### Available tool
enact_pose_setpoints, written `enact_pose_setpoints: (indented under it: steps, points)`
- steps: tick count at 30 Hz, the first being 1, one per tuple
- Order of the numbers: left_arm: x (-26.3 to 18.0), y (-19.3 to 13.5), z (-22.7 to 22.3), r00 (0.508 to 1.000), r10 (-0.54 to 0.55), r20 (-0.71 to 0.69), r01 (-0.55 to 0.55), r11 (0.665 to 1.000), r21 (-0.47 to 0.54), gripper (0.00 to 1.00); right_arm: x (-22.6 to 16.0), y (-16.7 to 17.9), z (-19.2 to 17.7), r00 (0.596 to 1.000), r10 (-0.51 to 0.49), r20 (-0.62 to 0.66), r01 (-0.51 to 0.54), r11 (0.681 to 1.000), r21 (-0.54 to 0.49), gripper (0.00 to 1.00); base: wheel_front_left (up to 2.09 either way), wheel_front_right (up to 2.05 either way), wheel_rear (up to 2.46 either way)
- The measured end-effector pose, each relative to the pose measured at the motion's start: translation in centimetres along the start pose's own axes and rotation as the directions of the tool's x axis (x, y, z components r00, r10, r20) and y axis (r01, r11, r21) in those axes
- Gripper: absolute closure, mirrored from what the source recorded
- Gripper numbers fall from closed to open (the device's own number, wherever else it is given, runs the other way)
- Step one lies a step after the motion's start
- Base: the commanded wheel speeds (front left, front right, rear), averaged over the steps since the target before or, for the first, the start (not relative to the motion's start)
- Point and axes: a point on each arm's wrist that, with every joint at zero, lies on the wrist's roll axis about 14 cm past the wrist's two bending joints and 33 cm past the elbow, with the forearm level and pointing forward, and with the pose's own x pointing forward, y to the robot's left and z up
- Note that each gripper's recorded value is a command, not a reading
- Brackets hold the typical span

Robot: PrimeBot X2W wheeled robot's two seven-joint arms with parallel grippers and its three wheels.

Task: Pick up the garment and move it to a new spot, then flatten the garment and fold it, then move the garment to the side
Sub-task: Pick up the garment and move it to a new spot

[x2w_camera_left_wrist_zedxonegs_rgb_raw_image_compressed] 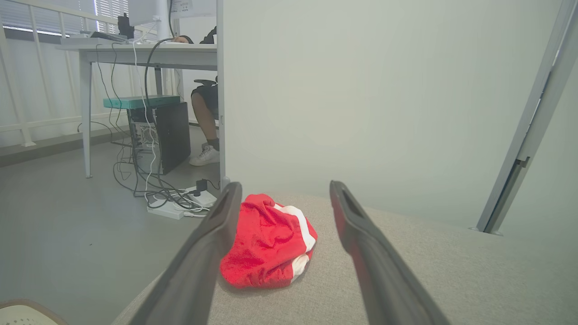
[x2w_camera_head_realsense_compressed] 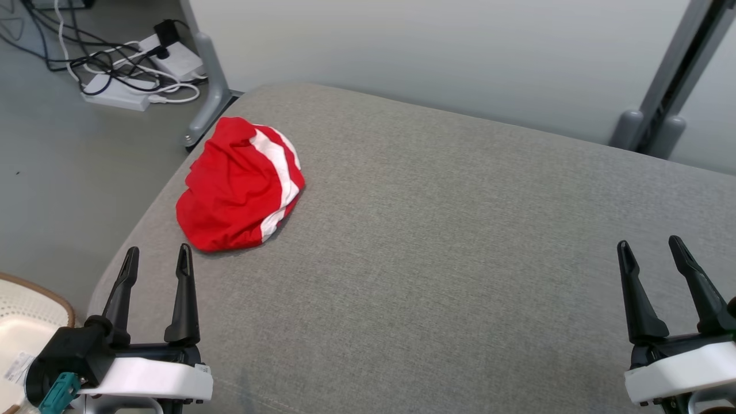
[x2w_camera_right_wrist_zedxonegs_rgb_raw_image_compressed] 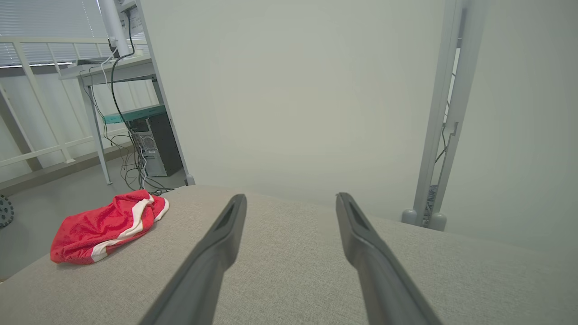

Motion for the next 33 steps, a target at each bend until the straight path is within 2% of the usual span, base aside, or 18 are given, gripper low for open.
enact_pose_setpoints:
  steps: [6, 17, 24, 28, 33]
  points:
    - [-0.5, 0.9, 0.1, 1.0, 0.028, 0.0, -0.028, 1.0, 0.009, 0.0, 0.8, 1.1, -0.4, 0.999, 0.036, -0.008, -0.036, 0.999, 0.009, 0.0, 0.0, 0.0, 0.0]
    - [-0.1, 0.8, 0.6, 0.999, 0.028, 0.018, -0.028, 1.0, 0.008, 0.0, 0.6, 1.1, -0.5, 0.999, 0.035, -0.007, -0.035, 0.999, 0.02, 0.0, 0.0, 0.0, 0.0]
    - [4.1, -0.6, 3.8, 0.993, -0.009, 0.114, 0.006, 1.0, 0.021, 0.0, 1.3, 0.5, -0.5, 1.0, 0.031, -0.001, -0.031, 0.999, 0.03, 0.0, 0.0, 0.0, 0.0]
    - [7.8, -1.6, 1.7, 0.999, -0.037, 0.02, 0.037, 0.999, -0.013, 0.0, 1.9, -0.8, -0.9, 1.0, 0.012, -0.007, -0.012, 1.0, 0.028, 0.0, 0.0, 0.0, 0.0]
    - [10.7, -2.3, -5.8, 0.973, -0.05, -0.224, 0.041, 0.998, -0.049, 0.0, 2.0, -3.4, -3.0, 0.998, -0.045, -0.055, 0.046, 0.998, 0.032, 0.0, 0.0, 0.0, 0.0]
